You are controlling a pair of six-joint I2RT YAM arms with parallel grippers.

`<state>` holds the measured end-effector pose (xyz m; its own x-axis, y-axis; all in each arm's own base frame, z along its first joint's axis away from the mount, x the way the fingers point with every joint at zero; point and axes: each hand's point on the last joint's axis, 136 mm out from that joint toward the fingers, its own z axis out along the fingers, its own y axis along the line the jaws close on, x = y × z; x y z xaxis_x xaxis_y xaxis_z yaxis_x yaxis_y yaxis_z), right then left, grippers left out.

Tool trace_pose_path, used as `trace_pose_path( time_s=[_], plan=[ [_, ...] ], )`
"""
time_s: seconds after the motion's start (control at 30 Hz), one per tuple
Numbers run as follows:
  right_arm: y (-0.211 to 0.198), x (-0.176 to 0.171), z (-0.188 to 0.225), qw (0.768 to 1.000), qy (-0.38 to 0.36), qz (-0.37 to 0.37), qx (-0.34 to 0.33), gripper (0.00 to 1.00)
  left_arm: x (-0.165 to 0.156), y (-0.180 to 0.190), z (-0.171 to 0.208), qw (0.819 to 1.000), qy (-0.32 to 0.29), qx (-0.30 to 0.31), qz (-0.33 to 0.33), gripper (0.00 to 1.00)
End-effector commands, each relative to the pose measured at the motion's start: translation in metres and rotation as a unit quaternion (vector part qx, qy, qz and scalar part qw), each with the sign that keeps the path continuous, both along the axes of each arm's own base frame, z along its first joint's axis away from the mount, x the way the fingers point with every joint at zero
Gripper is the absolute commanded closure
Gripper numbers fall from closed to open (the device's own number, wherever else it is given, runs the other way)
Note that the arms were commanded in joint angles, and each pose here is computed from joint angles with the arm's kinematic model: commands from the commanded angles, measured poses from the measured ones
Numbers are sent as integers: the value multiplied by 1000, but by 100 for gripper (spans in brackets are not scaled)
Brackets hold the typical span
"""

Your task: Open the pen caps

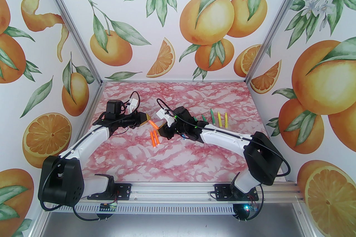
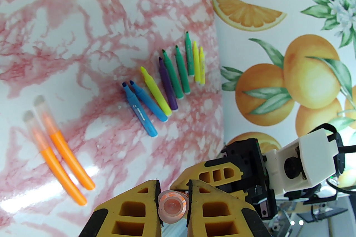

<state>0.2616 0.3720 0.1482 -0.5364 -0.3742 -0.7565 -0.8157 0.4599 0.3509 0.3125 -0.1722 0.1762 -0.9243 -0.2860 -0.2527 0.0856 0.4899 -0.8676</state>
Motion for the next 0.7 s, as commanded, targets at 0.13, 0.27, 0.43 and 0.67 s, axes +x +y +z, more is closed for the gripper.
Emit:
trace_pose_path(
  time_s=[0.13,0.27,0.43,0.67],
  plan=[
    [-42,-40,-54,992,85,8,-97,100,57,49,42,987,-108,33,117,100],
    [-40,-40,-51,992,82,12,-92,100,53,43,46,989,-110,21,98,100],
    [-31,-34,-43,994,72,19,-79,93,45,41,50,990,-115,19,85,100],
    [-13,-25,-35,995,67,38,-63,83,31,35,56,991,-122,17,60,100]
  ],
)
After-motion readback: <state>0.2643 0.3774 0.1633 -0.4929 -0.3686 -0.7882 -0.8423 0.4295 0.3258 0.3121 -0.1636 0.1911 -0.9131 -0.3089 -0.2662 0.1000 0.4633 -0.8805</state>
